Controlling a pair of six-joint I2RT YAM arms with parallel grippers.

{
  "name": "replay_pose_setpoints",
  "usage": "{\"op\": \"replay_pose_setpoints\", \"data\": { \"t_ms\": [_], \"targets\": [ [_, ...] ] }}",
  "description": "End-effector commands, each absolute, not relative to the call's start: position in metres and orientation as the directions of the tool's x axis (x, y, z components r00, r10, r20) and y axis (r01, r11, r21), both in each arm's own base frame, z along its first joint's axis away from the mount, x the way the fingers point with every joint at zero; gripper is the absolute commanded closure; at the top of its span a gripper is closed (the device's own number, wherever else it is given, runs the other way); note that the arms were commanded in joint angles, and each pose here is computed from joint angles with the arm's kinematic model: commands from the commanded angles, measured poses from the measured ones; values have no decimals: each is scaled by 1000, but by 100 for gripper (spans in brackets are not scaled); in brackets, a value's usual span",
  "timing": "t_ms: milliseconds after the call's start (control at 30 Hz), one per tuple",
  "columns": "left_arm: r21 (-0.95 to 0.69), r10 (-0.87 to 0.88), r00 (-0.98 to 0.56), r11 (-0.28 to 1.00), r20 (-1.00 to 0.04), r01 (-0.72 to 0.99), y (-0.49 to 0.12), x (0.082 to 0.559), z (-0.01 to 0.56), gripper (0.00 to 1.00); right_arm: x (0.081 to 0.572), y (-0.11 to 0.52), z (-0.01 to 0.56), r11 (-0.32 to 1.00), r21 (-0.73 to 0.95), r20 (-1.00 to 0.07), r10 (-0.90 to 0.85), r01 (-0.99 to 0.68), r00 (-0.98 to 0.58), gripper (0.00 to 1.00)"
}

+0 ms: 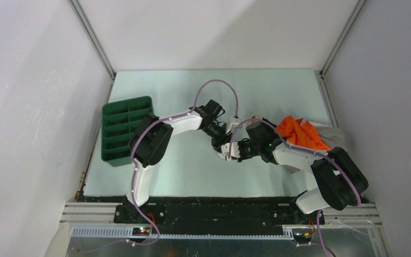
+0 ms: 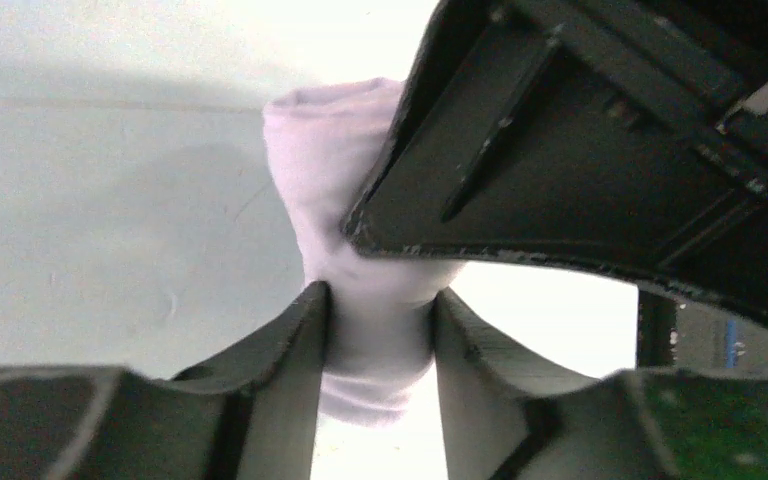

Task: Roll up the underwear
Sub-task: Roll the underwear to the center of the board, then pick up the underwear from the center of the board.

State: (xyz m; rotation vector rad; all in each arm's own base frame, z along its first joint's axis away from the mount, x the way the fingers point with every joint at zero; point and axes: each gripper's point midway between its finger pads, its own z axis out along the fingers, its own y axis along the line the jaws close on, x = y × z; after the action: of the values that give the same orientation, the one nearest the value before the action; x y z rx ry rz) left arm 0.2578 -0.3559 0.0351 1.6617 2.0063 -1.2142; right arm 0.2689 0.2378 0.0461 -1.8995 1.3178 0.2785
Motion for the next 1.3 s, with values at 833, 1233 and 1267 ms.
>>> {"op": "replay_pose_setpoints", "data": {
  "t_ms": [833, 1233, 1267],
  "targets": [
    [-528, 309, -608, 309, -731, 791, -352, 299, 47, 1, 294, 222, 28, 29, -86, -637, -770, -996, 32, 100],
    [-601, 407, -618, 187, -673, 777, -361, 258, 6, 26, 300, 222, 27, 63, -69, -631, -775, -996, -5, 100],
    [-611, 414, -618, 170, -668, 774, -361, 255, 6, 30, 301, 222, 26, 64, -71, -632, -775, -995, -5, 100]
  ]
}}
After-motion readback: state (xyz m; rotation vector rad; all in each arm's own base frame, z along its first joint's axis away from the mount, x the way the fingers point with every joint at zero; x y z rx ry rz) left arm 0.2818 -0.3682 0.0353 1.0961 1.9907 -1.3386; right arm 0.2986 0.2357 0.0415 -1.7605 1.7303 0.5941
